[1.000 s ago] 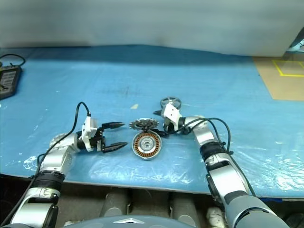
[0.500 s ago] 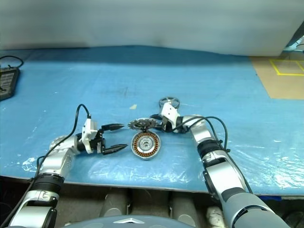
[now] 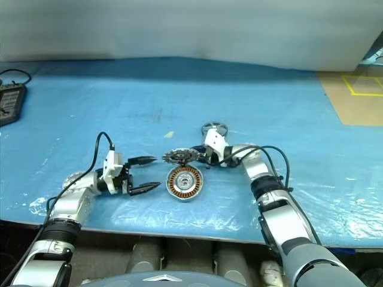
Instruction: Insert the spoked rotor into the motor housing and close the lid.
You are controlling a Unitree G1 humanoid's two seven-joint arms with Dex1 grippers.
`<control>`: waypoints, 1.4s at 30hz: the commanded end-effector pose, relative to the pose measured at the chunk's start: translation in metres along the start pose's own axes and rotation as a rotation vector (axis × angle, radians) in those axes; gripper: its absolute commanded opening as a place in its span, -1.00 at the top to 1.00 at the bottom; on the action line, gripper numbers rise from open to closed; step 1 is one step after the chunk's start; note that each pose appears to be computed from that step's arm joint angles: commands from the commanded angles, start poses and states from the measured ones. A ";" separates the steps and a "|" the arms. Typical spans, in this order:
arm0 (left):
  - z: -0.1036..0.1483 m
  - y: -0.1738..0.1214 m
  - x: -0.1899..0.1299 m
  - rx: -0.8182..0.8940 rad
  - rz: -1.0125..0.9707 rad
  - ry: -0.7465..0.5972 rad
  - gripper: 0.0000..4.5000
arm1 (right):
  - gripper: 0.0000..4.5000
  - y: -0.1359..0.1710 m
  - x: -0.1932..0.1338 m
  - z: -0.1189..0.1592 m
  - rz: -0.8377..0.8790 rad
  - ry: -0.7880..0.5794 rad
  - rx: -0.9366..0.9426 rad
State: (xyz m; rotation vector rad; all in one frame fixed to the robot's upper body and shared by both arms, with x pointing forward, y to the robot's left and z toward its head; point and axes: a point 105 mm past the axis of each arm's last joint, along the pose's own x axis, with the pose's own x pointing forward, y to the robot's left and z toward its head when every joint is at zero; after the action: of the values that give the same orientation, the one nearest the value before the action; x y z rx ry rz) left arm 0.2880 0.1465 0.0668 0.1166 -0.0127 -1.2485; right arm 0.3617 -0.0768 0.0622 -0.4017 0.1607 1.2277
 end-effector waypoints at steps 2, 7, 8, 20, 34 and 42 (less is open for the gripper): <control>0.002 -0.005 -0.005 0.008 -0.019 -0.007 -1.00 | 0.71 -0.006 -0.030 -0.002 -0.045 0.006 0.027; 0.000 -0.016 -0.006 -0.004 -0.073 0.001 -1.00 | 0.71 0.000 -0.063 0.005 -0.038 0.015 0.022; -0.001 -0.017 -0.006 -0.004 -0.079 0.001 -1.00 | 0.71 0.002 -0.068 0.006 -0.034 0.021 0.016; -0.003 -0.029 0.005 -0.018 -0.123 -0.010 -1.00 | 0.71 0.052 -0.076 0.055 0.224 -0.031 -0.025; -0.003 -0.031 0.005 -0.016 -0.112 -0.001 -1.00 | 0.71 0.067 -0.035 0.042 0.350 0.041 -0.183; -0.002 -0.030 0.003 -0.011 -0.103 0.003 -1.00 | 0.71 0.070 -0.023 0.039 0.371 0.019 -0.206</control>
State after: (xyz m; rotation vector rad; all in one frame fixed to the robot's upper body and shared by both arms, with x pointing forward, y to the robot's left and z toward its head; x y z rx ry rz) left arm 0.2616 0.1334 0.0543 0.0969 0.0301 -1.3476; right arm 0.2848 -0.0666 0.0870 -0.5553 0.1635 1.5992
